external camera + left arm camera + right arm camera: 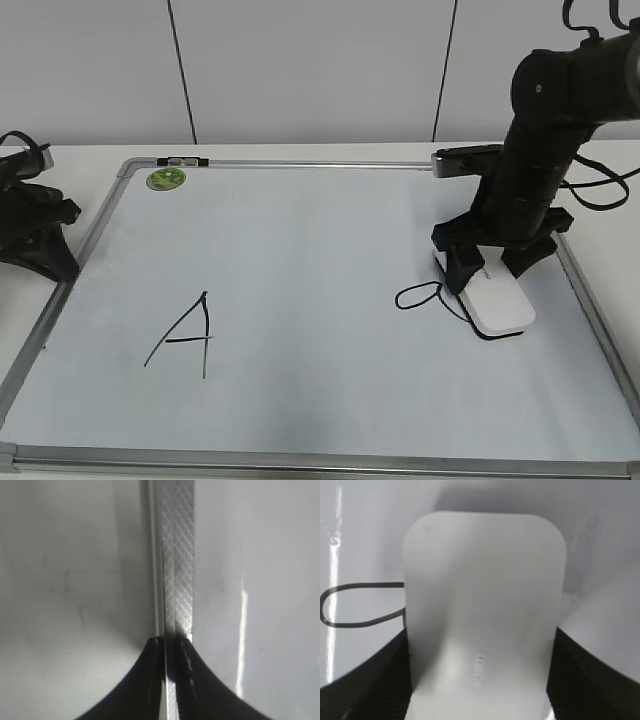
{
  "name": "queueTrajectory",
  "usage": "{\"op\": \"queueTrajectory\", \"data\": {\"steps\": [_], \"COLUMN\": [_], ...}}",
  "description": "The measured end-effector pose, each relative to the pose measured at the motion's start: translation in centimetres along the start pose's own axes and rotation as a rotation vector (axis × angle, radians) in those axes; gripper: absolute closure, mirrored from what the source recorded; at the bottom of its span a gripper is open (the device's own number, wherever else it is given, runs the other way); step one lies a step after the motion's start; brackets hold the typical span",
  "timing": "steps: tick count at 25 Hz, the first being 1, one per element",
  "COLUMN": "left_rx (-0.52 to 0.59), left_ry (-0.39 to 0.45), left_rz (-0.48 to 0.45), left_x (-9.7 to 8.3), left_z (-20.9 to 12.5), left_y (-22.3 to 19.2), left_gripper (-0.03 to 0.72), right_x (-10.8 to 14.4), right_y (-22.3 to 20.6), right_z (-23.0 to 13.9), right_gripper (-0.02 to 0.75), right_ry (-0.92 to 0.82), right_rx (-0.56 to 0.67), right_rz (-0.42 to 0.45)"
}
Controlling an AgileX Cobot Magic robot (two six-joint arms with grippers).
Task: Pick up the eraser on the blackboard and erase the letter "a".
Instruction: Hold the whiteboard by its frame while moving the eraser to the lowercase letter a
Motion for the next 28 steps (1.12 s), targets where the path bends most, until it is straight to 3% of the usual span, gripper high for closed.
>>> {"op": "queueTrajectory", "data": {"steps": [7,18,28], "left_rx": [0.0,-0.005,-0.009], "left_ry": [0.0,0.003,0.001], "left_rz": [0.0,0.005,0.007], "left_x": [0.0,0.3,0.3], "left_z": [0.0,0.1,0.2], "left_y": [0.0,0.1,0.1], "left_gripper": [0.655,0.655,0.655], "right_x": [1.1,8.4,10.4], "right_y": [-0.7,-1.8,-1.7], "right_z": [0.7,3.5,4.7], "right_gripper": [0.201,0.201,0.201], "right_ry": [0.067,0.295,0.311], "right_rx": [0.035,0.049,0.045], "right_rz": [-0.021,-0.032,0.013]}}
Point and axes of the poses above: a point on each arm's last joint axis where the gripper is mounted, y pointing back along that axis away from the gripper, x along the wrist's bending axis when the last joint is at zero, z = x × y, the point moved 3 cm from there along -y, pointing out along that axis toward the gripper, and after that the axes turned 15 degrees about y, right-handed, at the moved point
